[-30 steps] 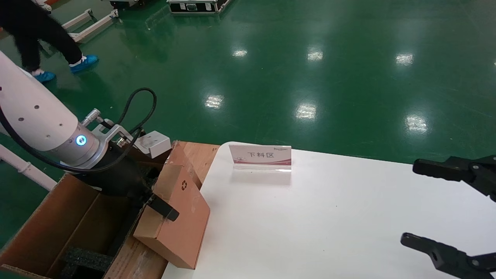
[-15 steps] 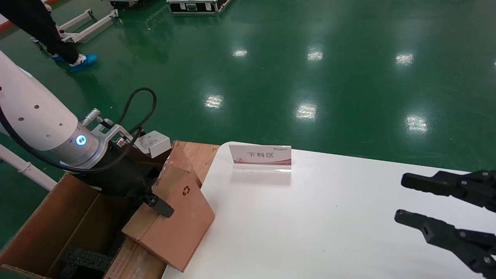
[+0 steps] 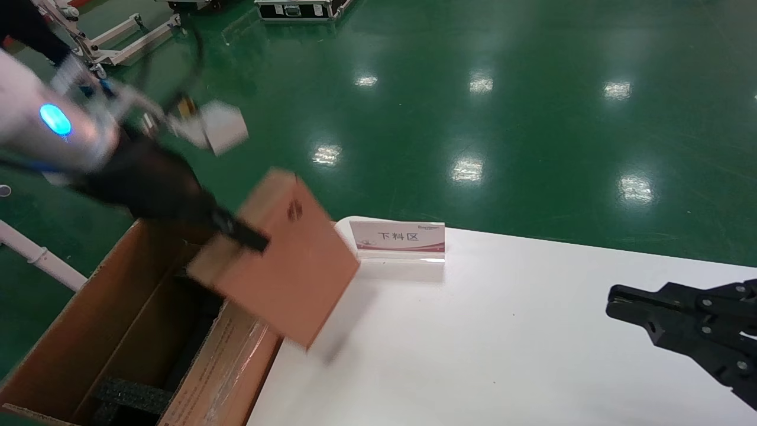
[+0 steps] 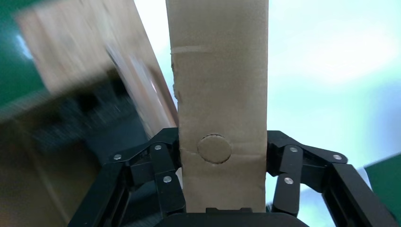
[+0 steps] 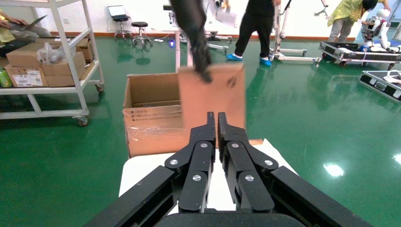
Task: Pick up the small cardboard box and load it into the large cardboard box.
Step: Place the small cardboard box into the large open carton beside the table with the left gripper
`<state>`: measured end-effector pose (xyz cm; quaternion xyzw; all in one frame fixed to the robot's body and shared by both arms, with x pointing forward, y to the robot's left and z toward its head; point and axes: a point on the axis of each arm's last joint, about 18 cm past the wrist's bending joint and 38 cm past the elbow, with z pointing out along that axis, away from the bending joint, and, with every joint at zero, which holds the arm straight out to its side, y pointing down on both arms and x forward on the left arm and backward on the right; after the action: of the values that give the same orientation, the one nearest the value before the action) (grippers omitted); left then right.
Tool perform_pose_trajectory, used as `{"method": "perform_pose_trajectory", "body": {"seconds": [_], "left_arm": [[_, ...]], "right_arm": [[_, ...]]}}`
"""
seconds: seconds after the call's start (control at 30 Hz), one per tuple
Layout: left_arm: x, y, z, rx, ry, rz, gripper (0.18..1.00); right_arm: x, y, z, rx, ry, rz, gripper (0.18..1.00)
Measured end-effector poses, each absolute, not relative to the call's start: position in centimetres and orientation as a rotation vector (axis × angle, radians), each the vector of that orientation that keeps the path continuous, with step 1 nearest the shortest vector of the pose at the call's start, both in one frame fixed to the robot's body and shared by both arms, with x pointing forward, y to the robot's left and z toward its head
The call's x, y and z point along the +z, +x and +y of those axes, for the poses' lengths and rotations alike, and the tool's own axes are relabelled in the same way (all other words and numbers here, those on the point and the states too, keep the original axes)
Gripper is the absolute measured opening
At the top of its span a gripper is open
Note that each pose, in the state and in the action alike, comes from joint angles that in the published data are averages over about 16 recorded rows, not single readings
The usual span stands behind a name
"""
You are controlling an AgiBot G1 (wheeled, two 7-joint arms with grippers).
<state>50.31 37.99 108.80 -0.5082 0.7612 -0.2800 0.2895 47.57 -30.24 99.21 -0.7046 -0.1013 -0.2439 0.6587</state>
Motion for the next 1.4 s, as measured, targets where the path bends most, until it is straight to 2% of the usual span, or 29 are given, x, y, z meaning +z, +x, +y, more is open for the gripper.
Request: {"method": "perform_pose_trajectory", "body": {"seconds": [0.27, 0.47, 0.9, 1.4], "left_arm": [[116.1, 46.2, 39.1, -0.726, -1.257, 1.884, 0.294], [117.8, 43.8, 41.5, -0.628, -1.298, 1.806, 0.281], [112.7, 41.1, 48.5, -0.406, -1.594, 1.742, 0.275], [106.1, 40.5, 53.0, -0.380, -1.751, 1.696, 0.272]], "right_arm": [[99.2, 47.6, -30.2, -0.552, -1.595, -0.229, 0.208], [99.2, 47.6, -30.2, -0.552, -1.595, -0.229, 0.194], [99.2, 47.6, -30.2, -0.552, -1.595, -0.229, 0.191], [99.2, 47.6, -30.2, -0.552, -1.595, -0.229, 0.234]]}}
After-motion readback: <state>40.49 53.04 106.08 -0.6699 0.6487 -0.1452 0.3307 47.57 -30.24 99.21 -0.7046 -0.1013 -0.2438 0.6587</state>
